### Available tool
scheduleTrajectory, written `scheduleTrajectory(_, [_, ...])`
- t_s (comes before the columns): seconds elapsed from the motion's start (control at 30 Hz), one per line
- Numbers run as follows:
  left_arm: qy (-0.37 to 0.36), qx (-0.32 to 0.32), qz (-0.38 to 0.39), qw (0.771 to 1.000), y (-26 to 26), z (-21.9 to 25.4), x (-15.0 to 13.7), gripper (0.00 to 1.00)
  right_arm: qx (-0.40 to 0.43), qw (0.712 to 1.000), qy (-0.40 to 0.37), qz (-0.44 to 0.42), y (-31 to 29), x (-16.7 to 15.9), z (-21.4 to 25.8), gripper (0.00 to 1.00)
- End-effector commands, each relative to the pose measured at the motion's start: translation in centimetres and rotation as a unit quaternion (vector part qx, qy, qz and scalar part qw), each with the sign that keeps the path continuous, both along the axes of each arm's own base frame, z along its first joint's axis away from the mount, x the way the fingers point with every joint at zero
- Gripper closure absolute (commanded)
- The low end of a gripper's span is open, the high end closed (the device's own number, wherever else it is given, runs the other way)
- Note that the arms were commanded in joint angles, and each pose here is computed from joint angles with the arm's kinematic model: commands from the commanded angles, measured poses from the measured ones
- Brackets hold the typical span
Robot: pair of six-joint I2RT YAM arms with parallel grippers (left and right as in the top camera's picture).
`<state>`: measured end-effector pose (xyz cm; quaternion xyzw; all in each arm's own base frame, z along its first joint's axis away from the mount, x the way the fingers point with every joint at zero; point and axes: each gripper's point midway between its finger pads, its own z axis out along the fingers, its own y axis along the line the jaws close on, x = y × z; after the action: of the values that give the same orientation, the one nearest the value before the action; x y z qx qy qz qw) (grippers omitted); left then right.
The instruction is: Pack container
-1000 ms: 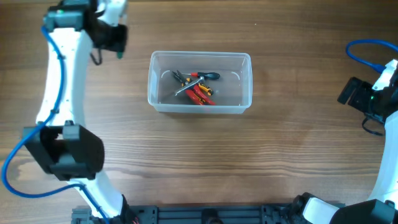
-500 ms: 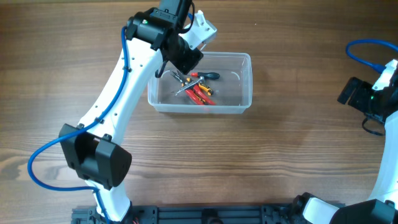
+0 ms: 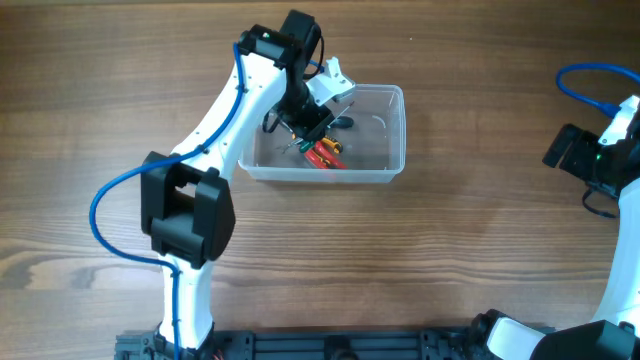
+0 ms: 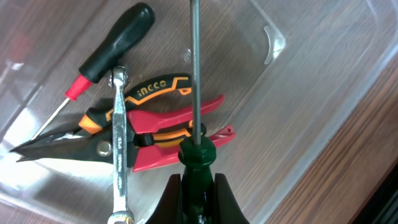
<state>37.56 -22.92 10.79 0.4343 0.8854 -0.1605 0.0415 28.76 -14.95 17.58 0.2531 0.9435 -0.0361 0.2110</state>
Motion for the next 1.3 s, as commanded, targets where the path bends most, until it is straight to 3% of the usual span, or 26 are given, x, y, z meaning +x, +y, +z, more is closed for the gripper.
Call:
scheduleTrajectory(0.0, [0.033, -0.003, -0.013, 0.999, -0.3, -2.3, -0.6, 0.96, 0.007, 1.0, -0.002, -0.006, 0.1, 0.0, -0.1, 0.0])
scheduleTrajectory(0.3, [0.028, -0.005, -0.013, 0.999, -0.5, -3.3, 0.0, 0.94, 0.007, 1.0, -0.002, -0.006, 0.1, 0.0, -0.1, 0.0])
scheduleTrajectory(0.4, [0.028, -0.005, -0.013, 1.0, -0.5, -3.3, 0.0, 0.82, 0.007, 1.0, -0.002, -0.006, 0.1, 0.0, -0.1, 0.0])
scheduleTrajectory(0.47, [0.028, -0.005, -0.013, 1.0, -0.5, -3.3, 0.0, 0.81, 0.007, 1.0, -0.002, -0.006, 0.1, 0.0, -0.1, 0.0])
scheduleTrajectory(0.53, [0.028, -0.005, -0.013, 1.0, -0.5, -3.3, 0.0, 0.57, 0.007, 1.0, -0.002, -0.006, 0.1, 0.0, -0.1, 0.0])
scheduleTrajectory(0.6, [0.028, -0.005, -0.013, 1.0, -0.5, -3.3, 0.1, 0.4, 0.007, 1.0, -0.002, -0.006, 0.1, 0.0, -0.1, 0.0])
scheduleTrajectory(0.73, [0.013, -0.008, -0.01, 1.0, -0.5, -3.2, 0.8, 0.29, 0.007, 1.0, -0.002, -0.006, 0.1, 0.0, -0.1, 0.0])
scheduleTrajectory(0.8, [-0.001, -0.015, 0.008, 1.0, -0.5, -2.6, 1.7, 0.29, 0.007, 1.0, -0.002, -0.006, 0.1, 0.0, -0.1, 0.0])
scheduleTrajectory(0.97, [-0.085, -0.067, 0.097, 0.989, 0.5, 5.7, 6.2, 0.28, 0.007, 1.0, -0.002, -0.006, 0.1, 0.0, -0.1, 0.0])
scheduleTrajectory(1.07, [-0.16, -0.112, 0.167, 0.966, 3.3, 13.9, 8.2, 0.18, 0.007, 1.0, -0.002, -0.006, 0.1, 0.0, -0.1, 0.0])
scheduleTrajectory(1.2, [-0.238, -0.137, 0.239, 0.931, 10.0, 22.4, 7.1, 0.0, 0.007, 1.0, -0.002, -0.006, 0.1, 0.0, -0.1, 0.0])
scheduleTrajectory(1.27, [-0.258, -0.132, 0.277, 0.916, 14.1, 25.2, 5.1, 0.0, 0.007, 1.0, -0.002, -0.006, 0.1, 0.0, -0.1, 0.0])
